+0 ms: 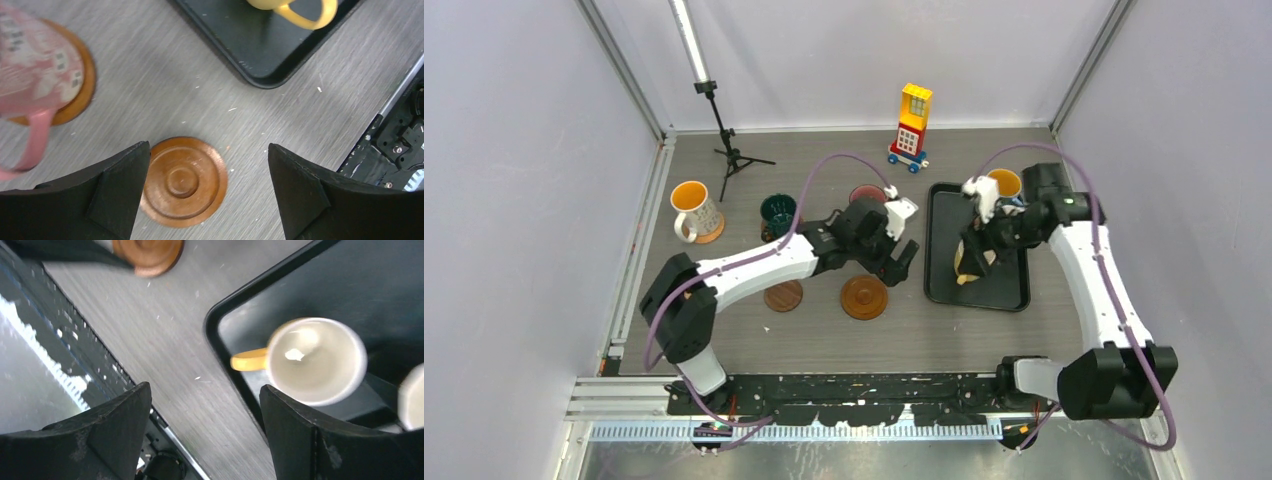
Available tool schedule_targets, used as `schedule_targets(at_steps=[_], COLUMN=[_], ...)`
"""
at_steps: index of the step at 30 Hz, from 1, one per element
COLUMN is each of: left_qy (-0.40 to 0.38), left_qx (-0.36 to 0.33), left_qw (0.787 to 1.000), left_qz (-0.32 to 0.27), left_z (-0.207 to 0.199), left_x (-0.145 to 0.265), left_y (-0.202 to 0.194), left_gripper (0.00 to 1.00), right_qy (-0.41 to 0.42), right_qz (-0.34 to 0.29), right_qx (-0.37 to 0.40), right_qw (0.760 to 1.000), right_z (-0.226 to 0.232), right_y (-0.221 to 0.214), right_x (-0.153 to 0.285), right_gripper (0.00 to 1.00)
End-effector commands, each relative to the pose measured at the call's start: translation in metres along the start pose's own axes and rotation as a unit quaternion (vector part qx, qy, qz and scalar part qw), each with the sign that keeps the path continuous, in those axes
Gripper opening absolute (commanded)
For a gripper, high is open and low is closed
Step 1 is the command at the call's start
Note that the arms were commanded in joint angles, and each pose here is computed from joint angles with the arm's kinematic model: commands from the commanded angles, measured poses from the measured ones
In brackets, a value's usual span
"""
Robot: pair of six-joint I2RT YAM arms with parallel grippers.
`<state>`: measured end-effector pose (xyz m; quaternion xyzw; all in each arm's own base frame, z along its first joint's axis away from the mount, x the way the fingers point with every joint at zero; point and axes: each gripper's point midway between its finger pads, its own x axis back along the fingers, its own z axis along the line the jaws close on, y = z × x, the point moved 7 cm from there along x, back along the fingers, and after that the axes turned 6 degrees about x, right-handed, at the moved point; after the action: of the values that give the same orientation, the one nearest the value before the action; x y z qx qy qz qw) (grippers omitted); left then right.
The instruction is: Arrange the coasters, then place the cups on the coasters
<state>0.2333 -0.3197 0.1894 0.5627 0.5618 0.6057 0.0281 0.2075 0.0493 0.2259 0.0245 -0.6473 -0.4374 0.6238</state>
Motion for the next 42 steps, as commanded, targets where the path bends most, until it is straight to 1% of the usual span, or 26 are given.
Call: schedule_targets(at_steps=[1,6,10,14,18,21,24,28,32,37,38,39,42], left_qy=[-0.014,-0.033,-0.039,-0.029,0.01,0.038,0.063,0.072,0.076,0.069,0.066,0.063,0.061], left_qx=[-0.003,-0.017,-0.027,-0.036,-0.038,-0.041,-0.049,-0.059,-0.067,-0.079,-0.081,-0.082,-0.084], left_qw=[0.999,0.999,0.999,0.999,0.999,0.998,0.997,0.995,0.995,0.994,0.994,0.994,0.994], left_qz=[-0.03,-0.022,-0.02,-0.018,-0.019,-0.019,-0.016,-0.018,-0.018,-0.024,-0.026,-0.029,-0.037], left_z=[-0.031,-0.062,-0.087,-0.102,-0.104,-0.099,-0.092,-0.089,-0.088,-0.09,-0.091,-0.093,-0.093], left_x=[-0.019,-0.049,-0.074,-0.095,-0.114,-0.13,-0.142,-0.15,-0.155,-0.152,-0.151,-0.149,-0.145], left_y=[0.017,0.024,0.033,0.037,0.038,0.038,0.034,0.034,0.034,0.042,0.044,0.047,0.052], left_gripper=[0.89,0.89,0.87,0.86,0.84,0.81,0.75,0.69,0.57,0.38,0.33,0.25,0.07], right_qy=[-0.04,-0.096,-0.151,-0.192,-0.213,-0.219,-0.222,-0.224,-0.222,-0.22,-0.22,-0.219,-0.218], right_qz=[-0.104,-0.15,-0.172,-0.187,-0.193,-0.193,-0.189,-0.182,-0.179,-0.177,-0.178,-0.178,-0.178], right_qx=[-0.038,-0.106,-0.157,-0.191,-0.202,-0.204,-0.2,-0.198,-0.199,-0.197,-0.196,-0.196,-0.196], right_qw=[0.993,0.978,0.961,0.944,0.936,0.935,0.935,0.937,0.938,0.939,0.939,0.939,0.939], right_z=[-0.005,-0.04,-0.071,-0.089,-0.096,-0.096,-0.094,-0.092,-0.09,-0.089,-0.089,-0.089,-0.089], right_y=[0.025,0.019,0.007,-0.009,-0.018,-0.021,-0.024,-0.028,-0.032,-0.033,-0.033,-0.033,-0.033], right_x=[0.05,0.089,0.116,0.14,0.152,0.155,0.155,0.155,0.153,0.152,0.152,0.151,0.151], right_gripper=[0.84,0.84,0.84,0.84,0.84,0.84,0.84,0.84,0.84,0.84,0.84,0.84,0.84])
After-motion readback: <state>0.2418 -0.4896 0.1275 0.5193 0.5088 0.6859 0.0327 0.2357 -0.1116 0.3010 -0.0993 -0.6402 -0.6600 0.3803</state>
